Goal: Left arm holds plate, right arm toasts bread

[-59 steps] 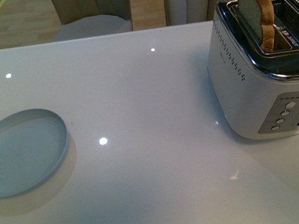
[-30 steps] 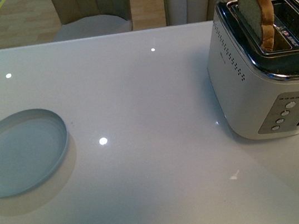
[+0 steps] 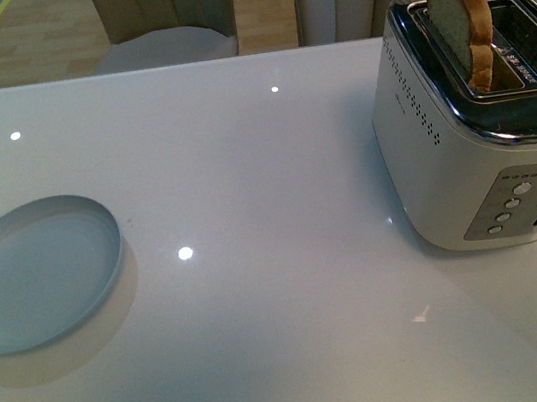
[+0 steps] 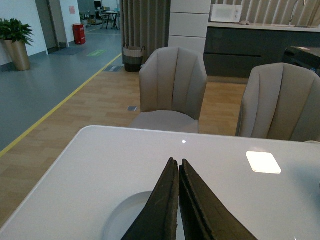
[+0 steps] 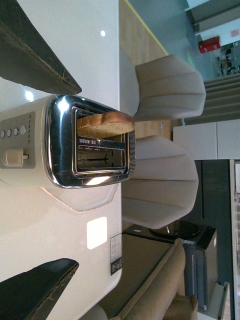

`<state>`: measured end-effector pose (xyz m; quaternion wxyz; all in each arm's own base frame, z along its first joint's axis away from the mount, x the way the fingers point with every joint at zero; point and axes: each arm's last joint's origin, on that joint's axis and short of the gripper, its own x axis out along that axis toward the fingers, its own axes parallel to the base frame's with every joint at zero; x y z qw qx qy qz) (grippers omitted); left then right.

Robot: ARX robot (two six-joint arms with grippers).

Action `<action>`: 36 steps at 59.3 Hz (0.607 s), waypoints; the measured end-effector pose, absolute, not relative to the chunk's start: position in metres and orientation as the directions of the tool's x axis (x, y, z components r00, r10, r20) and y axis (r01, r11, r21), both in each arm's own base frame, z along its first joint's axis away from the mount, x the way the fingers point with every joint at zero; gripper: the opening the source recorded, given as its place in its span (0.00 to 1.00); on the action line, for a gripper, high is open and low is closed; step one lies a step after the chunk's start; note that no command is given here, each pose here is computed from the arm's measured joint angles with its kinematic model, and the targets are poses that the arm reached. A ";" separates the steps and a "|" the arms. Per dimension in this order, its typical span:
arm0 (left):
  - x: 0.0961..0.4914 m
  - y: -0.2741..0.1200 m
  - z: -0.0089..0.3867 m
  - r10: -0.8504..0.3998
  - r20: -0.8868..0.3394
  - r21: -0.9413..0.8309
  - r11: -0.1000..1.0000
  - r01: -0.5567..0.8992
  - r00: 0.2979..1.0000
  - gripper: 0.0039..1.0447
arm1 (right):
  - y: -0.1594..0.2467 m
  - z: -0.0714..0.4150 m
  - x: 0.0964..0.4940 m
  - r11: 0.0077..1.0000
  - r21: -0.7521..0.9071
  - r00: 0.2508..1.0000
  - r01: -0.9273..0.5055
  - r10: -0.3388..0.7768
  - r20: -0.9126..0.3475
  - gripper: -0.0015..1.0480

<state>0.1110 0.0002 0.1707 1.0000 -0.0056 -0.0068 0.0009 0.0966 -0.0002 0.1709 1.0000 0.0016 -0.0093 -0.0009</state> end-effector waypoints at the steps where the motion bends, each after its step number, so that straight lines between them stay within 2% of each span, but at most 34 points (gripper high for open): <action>1: 0.111 0.000 0.171 0.002 0.014 -0.011 1.000 -0.002 1.000 0.02 | 0.000 0.171 0.097 1.000 0.003 1.000 0.002 -0.002 0.019 0.92; 9: 0.107 0.000 0.170 0.002 0.014 -0.011 1.000 -0.002 1.000 0.02 | 0.000 0.171 0.097 1.000 0.003 1.000 0.002 -0.002 0.019 0.92; 11: 0.102 0.000 0.166 0.002 -0.020 -0.011 1.000 -0.002 1.000 0.02 | 0.000 0.171 0.097 1.000 0.003 1.000 0.002 -0.002 0.019 0.92; 36: 0.097 0.000 0.168 0.002 0.008 -0.011 1.000 -0.002 1.000 0.02 | 0.000 0.171 0.097 1.000 0.003 1.000 0.002 -0.002 0.019 0.92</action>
